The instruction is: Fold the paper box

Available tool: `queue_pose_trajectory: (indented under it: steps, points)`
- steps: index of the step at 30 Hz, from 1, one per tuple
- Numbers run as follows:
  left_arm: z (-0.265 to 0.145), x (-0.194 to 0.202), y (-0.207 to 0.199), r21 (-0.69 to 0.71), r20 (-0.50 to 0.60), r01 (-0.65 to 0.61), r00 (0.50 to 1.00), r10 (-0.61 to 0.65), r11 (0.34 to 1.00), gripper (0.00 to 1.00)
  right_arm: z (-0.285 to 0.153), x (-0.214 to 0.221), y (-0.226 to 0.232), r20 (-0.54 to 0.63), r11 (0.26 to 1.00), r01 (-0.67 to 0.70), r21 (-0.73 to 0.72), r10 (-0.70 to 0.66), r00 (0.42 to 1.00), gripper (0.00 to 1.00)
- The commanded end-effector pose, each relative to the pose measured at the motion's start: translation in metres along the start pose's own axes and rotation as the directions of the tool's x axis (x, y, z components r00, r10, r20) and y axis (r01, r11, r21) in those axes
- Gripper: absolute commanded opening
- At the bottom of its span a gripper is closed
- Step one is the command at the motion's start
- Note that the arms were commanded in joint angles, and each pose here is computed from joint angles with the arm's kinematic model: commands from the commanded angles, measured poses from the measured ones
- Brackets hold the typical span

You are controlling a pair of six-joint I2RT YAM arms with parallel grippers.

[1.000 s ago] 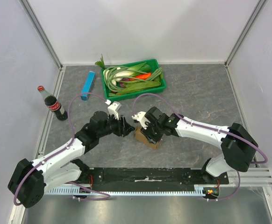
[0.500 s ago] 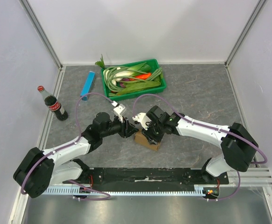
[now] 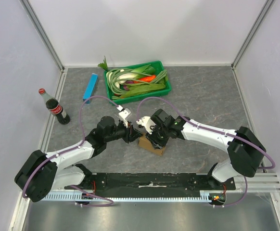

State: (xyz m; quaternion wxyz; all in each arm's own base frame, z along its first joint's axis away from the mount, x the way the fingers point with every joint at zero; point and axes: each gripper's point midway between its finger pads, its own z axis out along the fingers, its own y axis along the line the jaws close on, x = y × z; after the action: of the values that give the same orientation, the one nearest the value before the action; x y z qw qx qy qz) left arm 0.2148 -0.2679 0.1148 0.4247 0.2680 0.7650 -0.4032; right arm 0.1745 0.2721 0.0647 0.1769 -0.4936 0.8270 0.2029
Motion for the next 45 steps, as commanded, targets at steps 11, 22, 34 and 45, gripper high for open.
queue_pose_trajectory:
  steps: [11,22,34,45]
  points:
    - [0.004,-0.014,0.005,-0.039,0.034,-0.067,0.997,0.068,0.997,0.27,-0.009,-0.005,-0.001,0.017,1.000,0.012,0.007,-0.012,1.000,0.26]
    - [0.004,-0.027,0.000,-0.067,0.031,0.068,0.997,-0.066,0.995,0.02,-0.010,-0.006,-0.007,0.019,0.999,0.009,0.042,-0.010,1.000,0.25]
    - [0.008,-0.020,-0.006,-0.117,-0.015,0.338,0.940,-0.342,0.934,0.02,-0.013,-0.014,-0.012,0.049,0.996,0.000,0.088,-0.004,0.999,0.23]
    - [0.012,-0.017,-0.017,-0.087,-0.036,0.463,0.884,-0.467,0.882,0.02,-0.012,-0.014,-0.013,0.050,0.995,-0.001,0.096,-0.004,0.999,0.23]
